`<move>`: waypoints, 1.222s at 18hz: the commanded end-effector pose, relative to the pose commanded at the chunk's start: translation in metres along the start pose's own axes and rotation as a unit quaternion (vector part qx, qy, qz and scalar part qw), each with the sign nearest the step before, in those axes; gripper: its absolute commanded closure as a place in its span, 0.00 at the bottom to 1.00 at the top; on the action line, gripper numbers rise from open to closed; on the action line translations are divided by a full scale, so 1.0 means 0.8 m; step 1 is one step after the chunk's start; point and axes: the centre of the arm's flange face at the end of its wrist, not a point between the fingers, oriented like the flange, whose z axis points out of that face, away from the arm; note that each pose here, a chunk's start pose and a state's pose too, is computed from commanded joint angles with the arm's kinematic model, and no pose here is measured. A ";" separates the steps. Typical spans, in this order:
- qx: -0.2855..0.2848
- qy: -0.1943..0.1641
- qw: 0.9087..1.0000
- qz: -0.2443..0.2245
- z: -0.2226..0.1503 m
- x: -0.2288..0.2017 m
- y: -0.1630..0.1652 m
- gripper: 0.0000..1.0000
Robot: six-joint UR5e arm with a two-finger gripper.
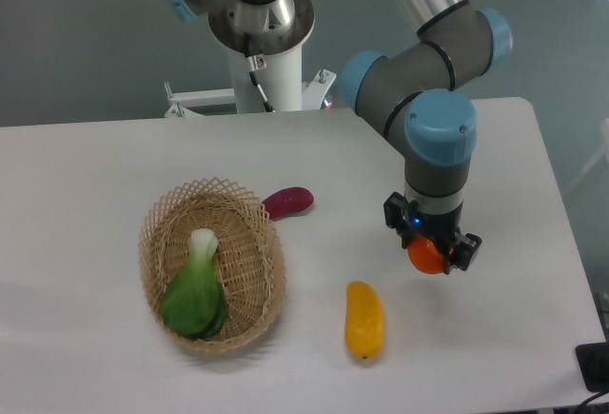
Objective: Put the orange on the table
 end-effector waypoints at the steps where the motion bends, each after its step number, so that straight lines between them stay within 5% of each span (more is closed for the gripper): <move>1: -0.001 0.001 1.000 0.001 0.001 0.001 -0.001 0.30; 13: -0.008 0.026 1.000 -0.007 0.046 0.042 0.005 0.30; 17: -0.026 -0.008 1.000 -0.002 0.076 0.070 0.018 0.29; 22: -0.034 0.004 0.999 0.002 0.089 0.085 0.023 0.29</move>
